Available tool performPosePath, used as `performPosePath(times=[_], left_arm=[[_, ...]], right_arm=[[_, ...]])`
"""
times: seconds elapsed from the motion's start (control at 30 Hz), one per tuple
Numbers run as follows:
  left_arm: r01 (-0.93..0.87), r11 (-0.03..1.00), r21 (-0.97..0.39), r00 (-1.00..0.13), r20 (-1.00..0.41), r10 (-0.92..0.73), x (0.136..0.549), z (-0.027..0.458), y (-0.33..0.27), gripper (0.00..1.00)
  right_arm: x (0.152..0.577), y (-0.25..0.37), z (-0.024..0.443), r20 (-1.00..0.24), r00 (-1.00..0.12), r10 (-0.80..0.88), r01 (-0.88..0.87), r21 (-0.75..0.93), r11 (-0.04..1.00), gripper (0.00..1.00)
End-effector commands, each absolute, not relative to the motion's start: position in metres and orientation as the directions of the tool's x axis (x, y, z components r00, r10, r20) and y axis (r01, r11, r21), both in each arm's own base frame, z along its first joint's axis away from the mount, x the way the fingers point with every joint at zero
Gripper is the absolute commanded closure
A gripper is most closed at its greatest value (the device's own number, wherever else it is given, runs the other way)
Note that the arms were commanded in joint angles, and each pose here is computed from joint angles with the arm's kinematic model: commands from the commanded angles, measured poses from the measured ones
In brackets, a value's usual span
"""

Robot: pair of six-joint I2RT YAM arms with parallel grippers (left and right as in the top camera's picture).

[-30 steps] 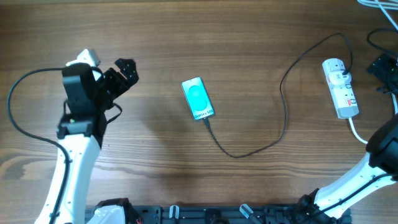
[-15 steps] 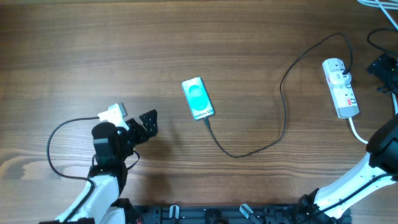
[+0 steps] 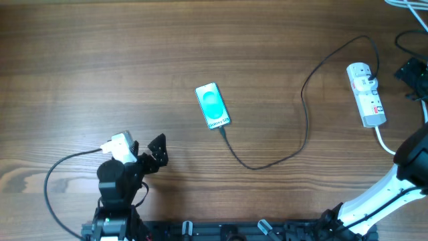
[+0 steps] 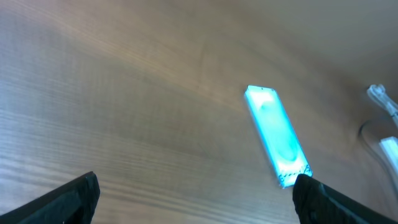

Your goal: Plug charger to phone and switch on socket

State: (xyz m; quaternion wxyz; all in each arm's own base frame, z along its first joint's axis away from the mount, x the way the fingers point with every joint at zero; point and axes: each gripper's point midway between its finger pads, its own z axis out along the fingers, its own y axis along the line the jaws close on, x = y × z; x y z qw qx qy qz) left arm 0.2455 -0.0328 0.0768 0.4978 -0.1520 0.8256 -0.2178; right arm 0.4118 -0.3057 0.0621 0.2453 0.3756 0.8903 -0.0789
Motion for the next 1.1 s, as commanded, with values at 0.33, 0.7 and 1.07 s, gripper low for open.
performPosePath(times=[0.33,0.7,1.07], left_arm=[[0.152,0.928,-0.339,-0.115,-0.939,-0.324,0.243,0.161,-0.029,0.0],[0.152,0.928,-0.339,-0.116,-0.939,-0.324,0.244,0.161,-0.029,0.0],[0.152,0.928,-0.339,-0.116,-0.939,-0.324,0.244,0.161,-0.029,0.0]], right_arm=[[0.415,-0.308,0.062,-0.501,-0.6,0.624,0.708,0.032,0.706,0.0],[0.415,-0.308,0.062,-0.501,-0.6,0.624,0.708,0.032,0.706,0.0],[0.415,-0.308,0.062,-0.503,-0.599,0.623,0.707,0.032,0.707,0.0]])
